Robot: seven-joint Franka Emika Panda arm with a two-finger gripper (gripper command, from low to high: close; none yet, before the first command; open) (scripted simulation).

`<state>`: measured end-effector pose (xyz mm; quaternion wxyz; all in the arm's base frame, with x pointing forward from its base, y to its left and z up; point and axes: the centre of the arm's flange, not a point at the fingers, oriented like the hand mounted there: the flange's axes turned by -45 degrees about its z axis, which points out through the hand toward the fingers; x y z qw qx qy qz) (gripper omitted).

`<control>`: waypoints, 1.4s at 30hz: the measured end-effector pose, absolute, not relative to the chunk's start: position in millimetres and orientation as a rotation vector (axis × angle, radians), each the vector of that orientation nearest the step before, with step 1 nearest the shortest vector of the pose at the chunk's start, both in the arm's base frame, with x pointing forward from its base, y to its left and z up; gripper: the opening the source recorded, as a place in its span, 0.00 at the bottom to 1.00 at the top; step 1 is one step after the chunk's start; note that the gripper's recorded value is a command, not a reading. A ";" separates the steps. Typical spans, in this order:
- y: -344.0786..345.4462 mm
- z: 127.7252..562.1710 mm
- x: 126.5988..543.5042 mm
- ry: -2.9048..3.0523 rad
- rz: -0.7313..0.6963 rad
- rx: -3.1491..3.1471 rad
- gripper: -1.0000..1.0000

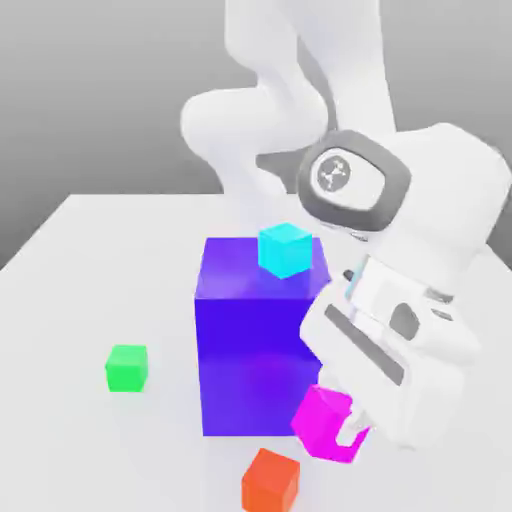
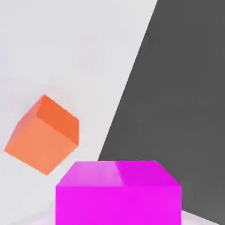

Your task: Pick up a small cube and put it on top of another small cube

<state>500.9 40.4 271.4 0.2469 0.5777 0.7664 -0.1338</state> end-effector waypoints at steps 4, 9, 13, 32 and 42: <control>-55.0 287.1 484.2 1.986 -0.448 1.719 0.00; -114.5 291.0 440.8 1.836 -0.415 1.984 0.00; -143.1 288.7 404.3 1.720 -0.351 2.186 0.00; -191.4 230.0 274.6 1.252 0.032 2.922 0.00; -191.4 194.6 276.2 1.248 0.045 2.923 0.00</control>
